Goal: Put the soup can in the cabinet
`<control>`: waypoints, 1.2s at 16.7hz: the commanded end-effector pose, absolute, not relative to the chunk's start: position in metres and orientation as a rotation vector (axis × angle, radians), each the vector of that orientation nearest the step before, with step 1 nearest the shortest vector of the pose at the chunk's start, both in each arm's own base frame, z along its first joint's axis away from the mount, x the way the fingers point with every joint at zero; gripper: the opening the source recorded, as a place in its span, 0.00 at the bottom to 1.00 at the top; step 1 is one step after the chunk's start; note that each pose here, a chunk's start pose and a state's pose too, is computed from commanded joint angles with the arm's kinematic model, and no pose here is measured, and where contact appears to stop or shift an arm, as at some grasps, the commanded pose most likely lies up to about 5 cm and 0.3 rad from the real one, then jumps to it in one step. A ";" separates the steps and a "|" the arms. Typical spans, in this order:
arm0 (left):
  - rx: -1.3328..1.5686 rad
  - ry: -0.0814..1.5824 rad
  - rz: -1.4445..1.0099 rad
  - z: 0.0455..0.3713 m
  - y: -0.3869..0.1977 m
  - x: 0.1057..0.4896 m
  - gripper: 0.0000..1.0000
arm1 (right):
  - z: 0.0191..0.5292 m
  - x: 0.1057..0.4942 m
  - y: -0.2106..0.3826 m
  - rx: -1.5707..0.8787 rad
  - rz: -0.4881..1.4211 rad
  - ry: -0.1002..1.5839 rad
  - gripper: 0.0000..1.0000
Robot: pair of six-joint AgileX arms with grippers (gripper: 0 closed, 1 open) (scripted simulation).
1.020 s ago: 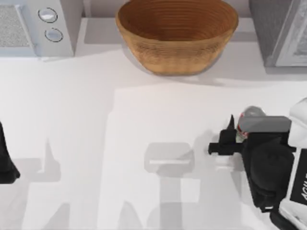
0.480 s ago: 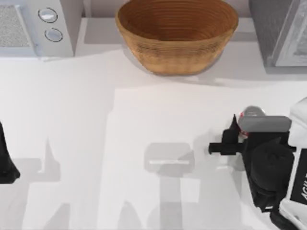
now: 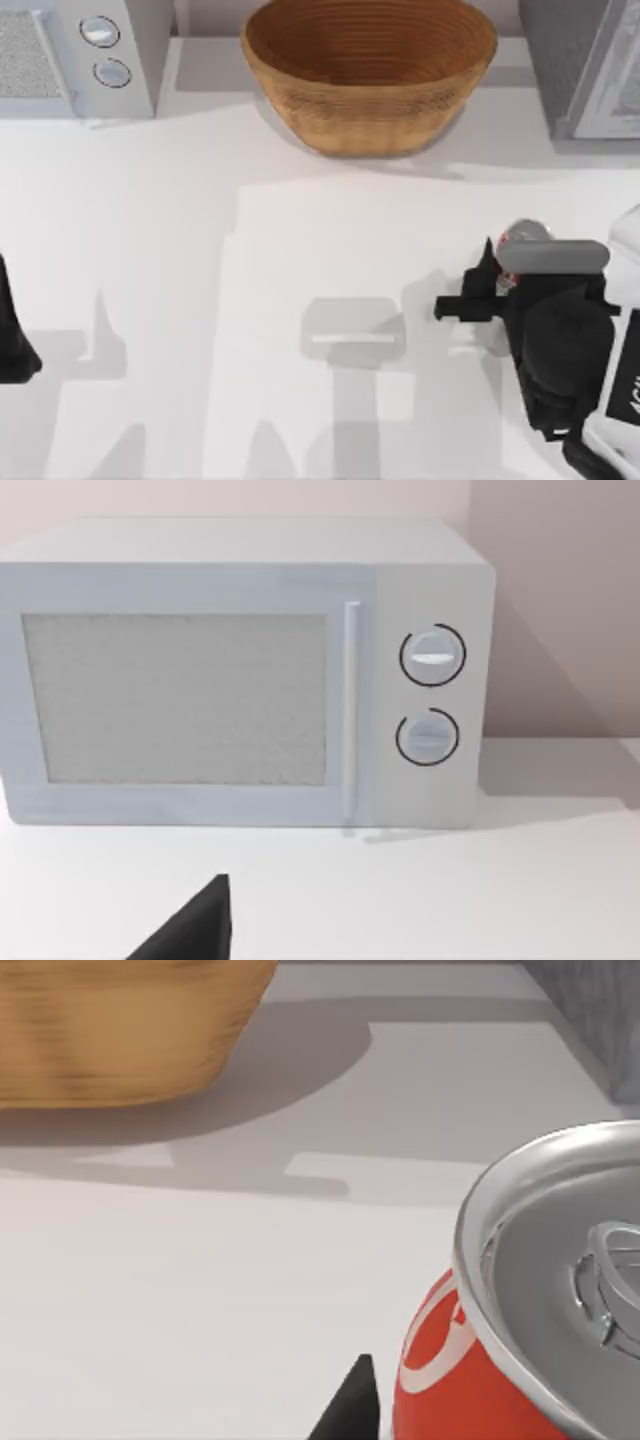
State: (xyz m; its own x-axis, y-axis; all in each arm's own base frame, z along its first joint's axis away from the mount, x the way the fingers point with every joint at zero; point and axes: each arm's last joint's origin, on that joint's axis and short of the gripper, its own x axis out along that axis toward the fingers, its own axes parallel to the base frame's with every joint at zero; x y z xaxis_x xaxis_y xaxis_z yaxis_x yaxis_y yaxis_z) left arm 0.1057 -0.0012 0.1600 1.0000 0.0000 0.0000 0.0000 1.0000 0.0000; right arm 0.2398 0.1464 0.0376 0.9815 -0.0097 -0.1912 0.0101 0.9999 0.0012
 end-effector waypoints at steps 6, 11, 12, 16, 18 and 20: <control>0.000 0.000 0.000 0.160 -0.001 0.106 1.00 | 0.080 0.251 0.152 -0.005 -0.020 0.196 0.00; 0.000 0.000 0.000 0.160 -0.001 0.106 1.00 | 0.138 0.250 0.152 -0.021 -0.018 0.212 0.00; 0.000 0.000 0.000 0.160 -0.001 0.106 1.00 | 0.150 0.248 0.151 -0.020 -0.017 0.211 0.00; 0.000 0.000 0.000 0.160 -0.001 0.106 1.00 | 0.182 0.240 0.146 -0.002 -0.010 0.196 0.00; 0.000 0.000 0.000 0.160 -0.001 0.106 1.00 | 0.185 0.239 0.146 0.000 -0.010 0.194 0.00; 0.000 0.000 0.000 0.160 -0.001 0.106 1.00 | 0.185 0.239 0.146 0.000 -0.010 0.194 0.00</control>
State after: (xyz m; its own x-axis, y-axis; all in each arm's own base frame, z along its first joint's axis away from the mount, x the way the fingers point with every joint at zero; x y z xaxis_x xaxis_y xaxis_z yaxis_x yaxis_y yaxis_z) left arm 0.1057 -0.0012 0.1600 1.0000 0.0000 0.0000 0.0000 1.0000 0.0000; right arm 0.2388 0.1459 0.1852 0.9811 -0.0096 -0.1930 0.0097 1.0000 -0.0005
